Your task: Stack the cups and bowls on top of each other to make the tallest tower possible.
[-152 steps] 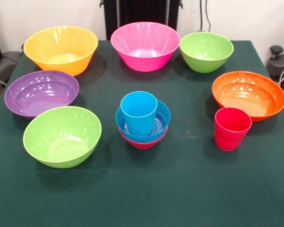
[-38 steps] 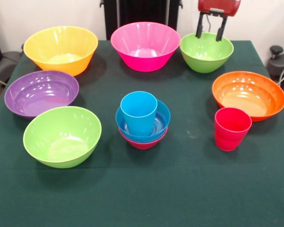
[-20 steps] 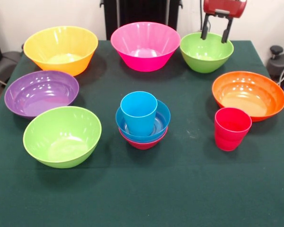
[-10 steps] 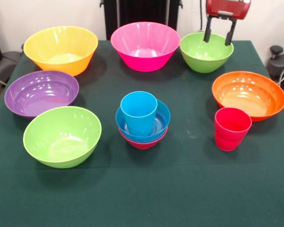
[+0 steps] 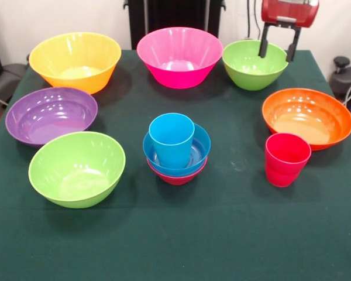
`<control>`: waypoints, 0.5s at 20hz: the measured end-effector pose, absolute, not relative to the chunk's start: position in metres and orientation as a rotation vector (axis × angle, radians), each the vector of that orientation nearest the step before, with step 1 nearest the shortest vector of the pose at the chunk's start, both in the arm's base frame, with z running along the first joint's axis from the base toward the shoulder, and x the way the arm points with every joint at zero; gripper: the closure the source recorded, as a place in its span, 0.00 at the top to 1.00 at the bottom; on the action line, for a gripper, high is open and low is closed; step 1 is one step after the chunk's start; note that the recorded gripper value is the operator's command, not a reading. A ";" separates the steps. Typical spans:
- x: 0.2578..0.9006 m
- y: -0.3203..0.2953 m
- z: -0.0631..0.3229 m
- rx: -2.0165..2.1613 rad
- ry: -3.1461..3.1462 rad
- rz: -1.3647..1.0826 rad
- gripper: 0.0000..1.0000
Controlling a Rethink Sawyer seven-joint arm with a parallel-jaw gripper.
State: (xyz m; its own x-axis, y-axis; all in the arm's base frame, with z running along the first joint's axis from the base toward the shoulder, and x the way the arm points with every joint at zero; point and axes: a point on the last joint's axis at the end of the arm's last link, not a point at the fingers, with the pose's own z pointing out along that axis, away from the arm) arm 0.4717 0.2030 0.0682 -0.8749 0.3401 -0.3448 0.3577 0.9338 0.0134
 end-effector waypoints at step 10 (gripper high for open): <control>0.482 0.217 0.071 0.516 2.718 -0.061 1.00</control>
